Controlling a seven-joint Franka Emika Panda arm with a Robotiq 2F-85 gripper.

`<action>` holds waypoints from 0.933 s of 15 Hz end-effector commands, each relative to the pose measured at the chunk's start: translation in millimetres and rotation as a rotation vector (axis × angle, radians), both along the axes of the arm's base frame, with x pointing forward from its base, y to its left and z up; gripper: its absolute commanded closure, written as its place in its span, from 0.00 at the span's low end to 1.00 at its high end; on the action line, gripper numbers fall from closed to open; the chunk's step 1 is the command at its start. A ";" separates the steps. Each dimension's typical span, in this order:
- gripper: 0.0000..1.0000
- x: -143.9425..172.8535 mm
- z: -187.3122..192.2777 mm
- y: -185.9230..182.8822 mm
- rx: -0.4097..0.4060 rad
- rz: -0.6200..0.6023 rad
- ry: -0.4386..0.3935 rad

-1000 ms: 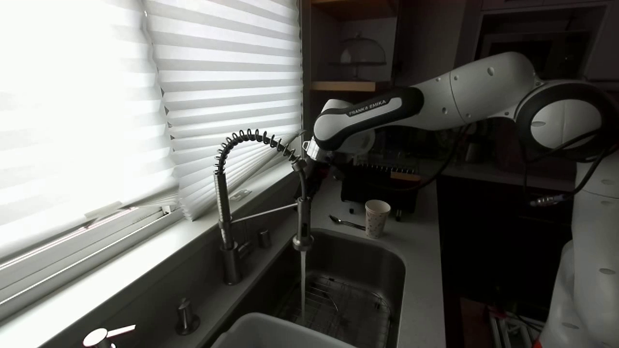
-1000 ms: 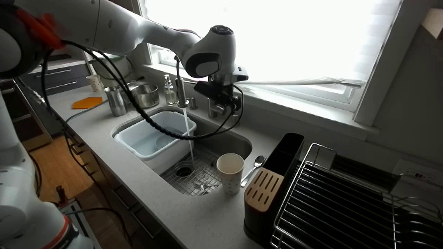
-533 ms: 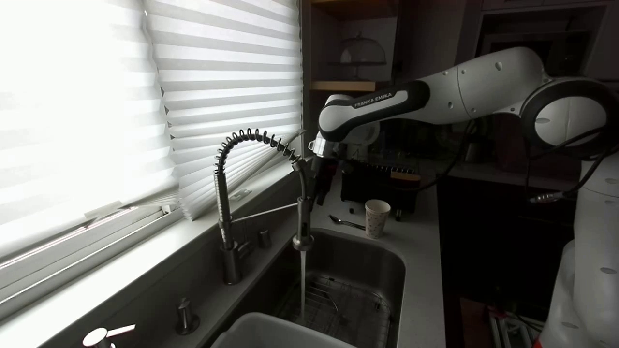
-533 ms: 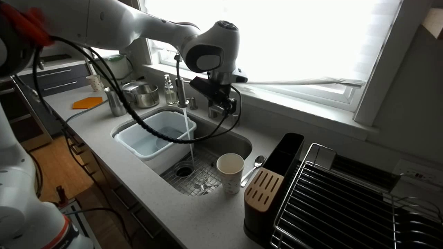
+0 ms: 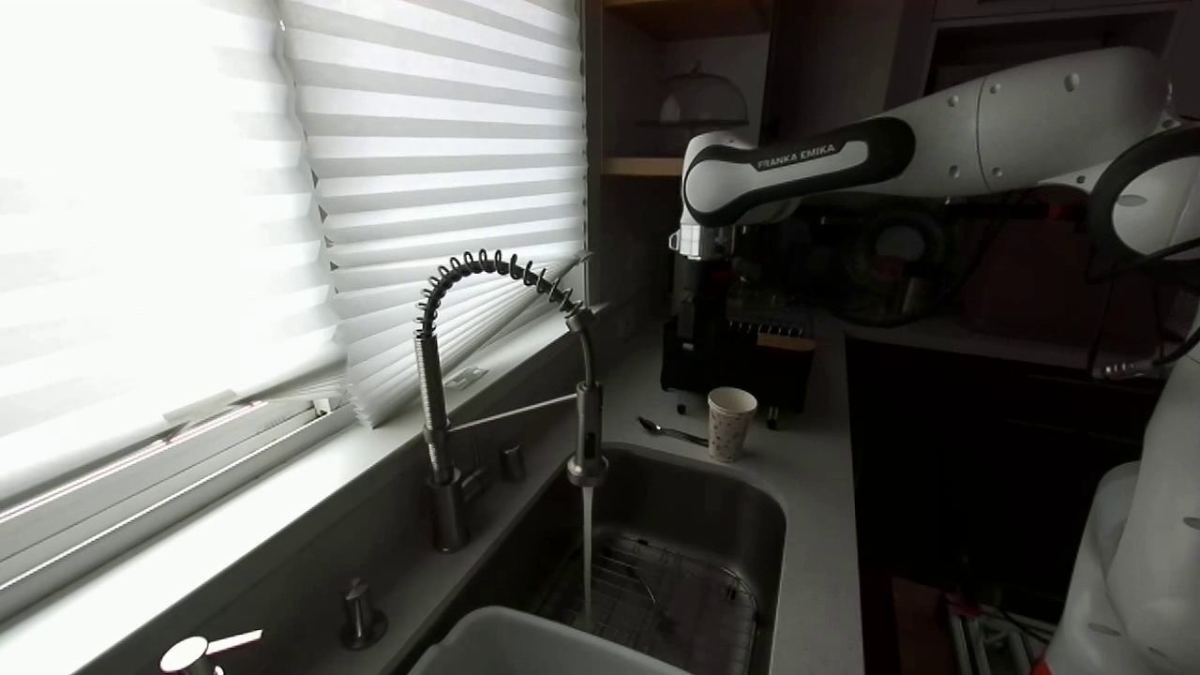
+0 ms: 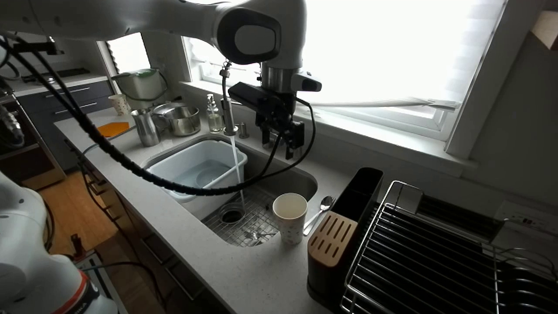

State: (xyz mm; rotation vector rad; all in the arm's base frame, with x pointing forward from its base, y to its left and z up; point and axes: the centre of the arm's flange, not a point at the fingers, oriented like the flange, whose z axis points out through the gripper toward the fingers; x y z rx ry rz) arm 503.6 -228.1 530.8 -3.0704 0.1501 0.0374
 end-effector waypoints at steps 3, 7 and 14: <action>0.00 -65.7 -30.4 -23.7 0.012 -0.132 -0.009; 0.00 -96.4 -40.6 -44.8 0.001 -0.246 -0.096; 0.00 -124.2 -70.1 -72.9 -0.044 -0.414 -0.163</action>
